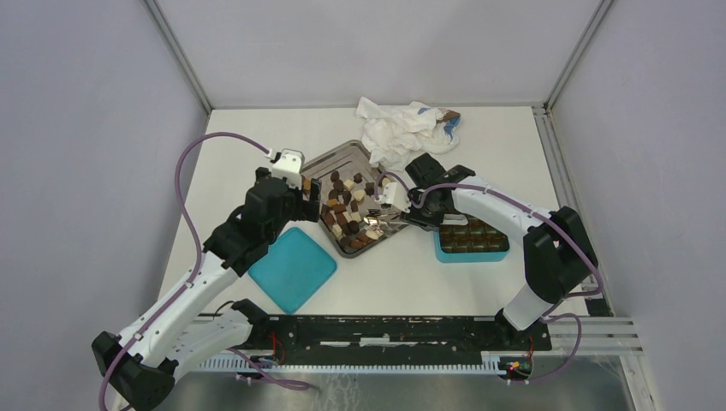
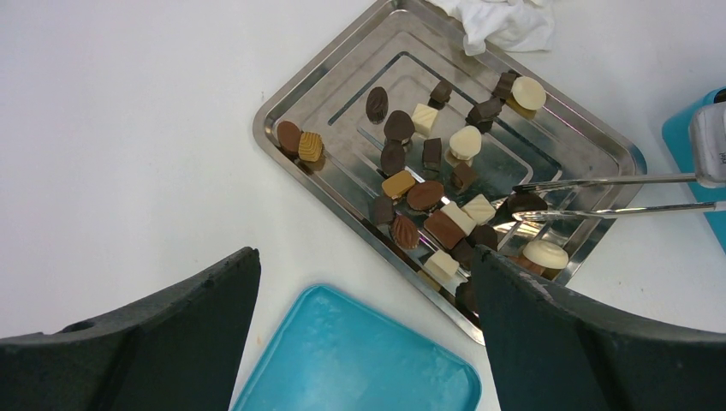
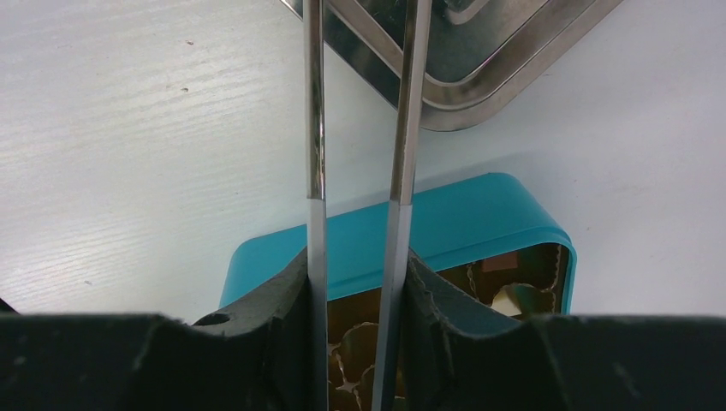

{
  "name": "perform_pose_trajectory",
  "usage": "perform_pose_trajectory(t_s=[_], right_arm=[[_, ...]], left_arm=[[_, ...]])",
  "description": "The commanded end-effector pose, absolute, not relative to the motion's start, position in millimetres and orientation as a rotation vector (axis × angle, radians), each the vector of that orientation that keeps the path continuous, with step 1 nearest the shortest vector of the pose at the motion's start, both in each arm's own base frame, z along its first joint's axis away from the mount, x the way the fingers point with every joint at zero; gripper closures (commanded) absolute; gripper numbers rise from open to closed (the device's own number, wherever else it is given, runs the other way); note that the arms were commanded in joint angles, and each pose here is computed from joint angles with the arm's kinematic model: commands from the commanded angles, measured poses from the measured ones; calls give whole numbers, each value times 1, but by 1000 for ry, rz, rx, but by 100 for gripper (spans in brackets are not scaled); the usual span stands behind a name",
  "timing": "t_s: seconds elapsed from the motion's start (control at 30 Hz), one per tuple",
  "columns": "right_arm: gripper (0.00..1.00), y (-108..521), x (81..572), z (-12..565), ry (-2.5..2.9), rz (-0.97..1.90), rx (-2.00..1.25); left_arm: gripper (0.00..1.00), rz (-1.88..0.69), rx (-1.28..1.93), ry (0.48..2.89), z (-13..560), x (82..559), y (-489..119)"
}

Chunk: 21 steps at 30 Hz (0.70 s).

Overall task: Pack the chocolate
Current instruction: Pick up the fake chocolate from the plate.

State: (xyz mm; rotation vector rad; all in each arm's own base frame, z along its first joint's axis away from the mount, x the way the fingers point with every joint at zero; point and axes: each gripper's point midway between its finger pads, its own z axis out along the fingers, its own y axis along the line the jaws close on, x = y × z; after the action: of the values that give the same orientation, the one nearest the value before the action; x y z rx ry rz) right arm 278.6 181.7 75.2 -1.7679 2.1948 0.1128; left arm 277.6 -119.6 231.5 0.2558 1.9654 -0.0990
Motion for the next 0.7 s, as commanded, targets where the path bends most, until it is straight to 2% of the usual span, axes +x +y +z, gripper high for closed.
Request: perform_pose_trajectory(t_s=[0.0, 0.17, 0.27, 0.67], right_arm=[[67, 189, 289, 90, 2164, 94, -1730], [85, 190, 290, 97, 2149, 96, -1713], [99, 192, 289, 104, 2130, 105, -1696], [100, 189, 284, 115, 2104, 179, -1633]], left_arm=[[3, -89, 286, 1917, 243, 280, -119], [3, -87, 285, 1918, 242, 280, -118], [3, -88, 285, 1917, 243, 280, -118], [3, -83, 284, 1920, 242, 281, -118]])
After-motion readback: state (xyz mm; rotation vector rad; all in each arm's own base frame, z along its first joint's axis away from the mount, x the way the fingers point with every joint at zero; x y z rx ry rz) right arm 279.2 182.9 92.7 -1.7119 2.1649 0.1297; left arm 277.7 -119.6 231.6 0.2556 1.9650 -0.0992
